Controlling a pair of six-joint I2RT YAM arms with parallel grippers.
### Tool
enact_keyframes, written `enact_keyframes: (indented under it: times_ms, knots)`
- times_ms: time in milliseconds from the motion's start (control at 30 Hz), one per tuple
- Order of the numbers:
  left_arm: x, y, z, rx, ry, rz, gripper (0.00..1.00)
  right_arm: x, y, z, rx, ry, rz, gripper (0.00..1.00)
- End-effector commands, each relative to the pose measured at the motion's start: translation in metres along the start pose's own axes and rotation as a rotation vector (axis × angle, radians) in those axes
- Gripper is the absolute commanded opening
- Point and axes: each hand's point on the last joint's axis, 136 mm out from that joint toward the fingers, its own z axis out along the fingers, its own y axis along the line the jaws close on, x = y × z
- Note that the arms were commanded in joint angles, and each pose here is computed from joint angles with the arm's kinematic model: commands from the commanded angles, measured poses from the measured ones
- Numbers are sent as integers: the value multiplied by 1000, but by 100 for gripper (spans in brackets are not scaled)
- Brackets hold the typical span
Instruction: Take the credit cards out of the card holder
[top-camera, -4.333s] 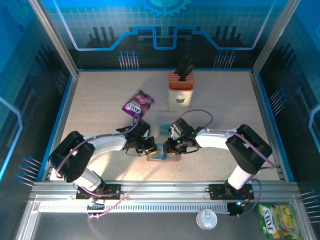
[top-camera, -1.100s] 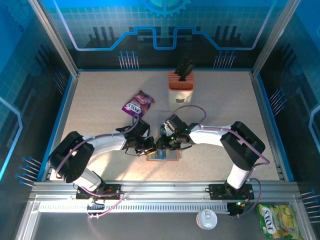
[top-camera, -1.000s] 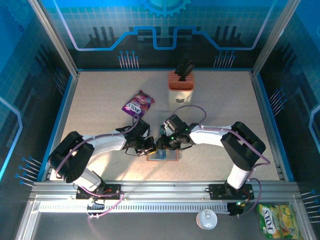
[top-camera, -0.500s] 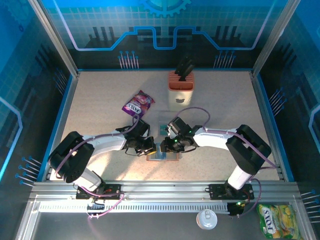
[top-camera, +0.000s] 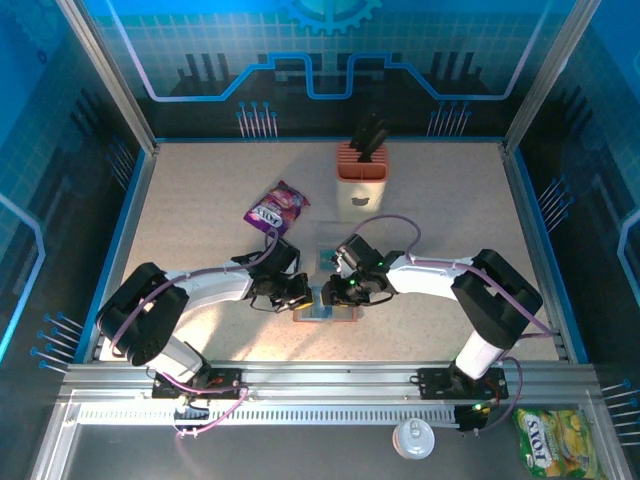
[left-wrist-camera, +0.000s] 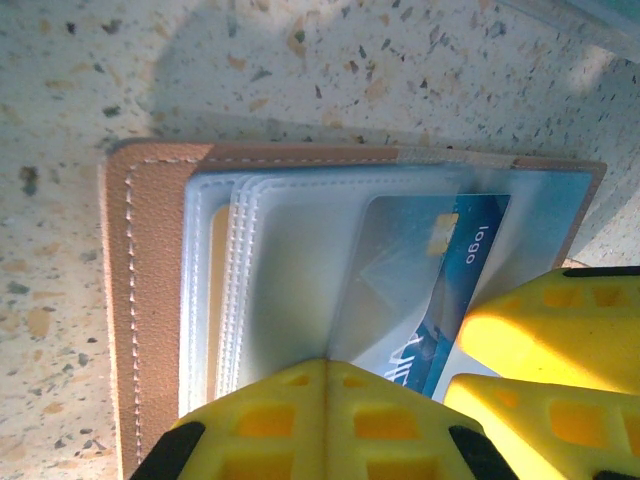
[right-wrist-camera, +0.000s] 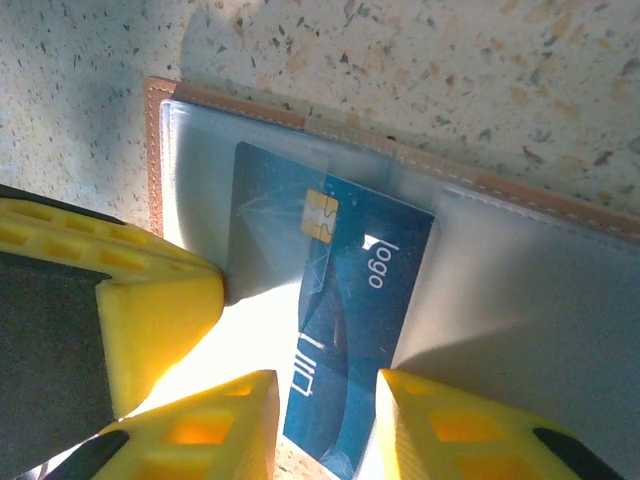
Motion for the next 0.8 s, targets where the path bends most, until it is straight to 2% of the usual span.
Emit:
enact_keyframes:
  times_ms: [0, 767]
  knots:
    - [0, 11, 3, -41, 6, -15, 5, 0, -8, -3, 28, 1, 18, 33]
    - [0, 12, 4, -43, 10, -21, 5, 3, -7, 9, -4, 39, 44, 33]
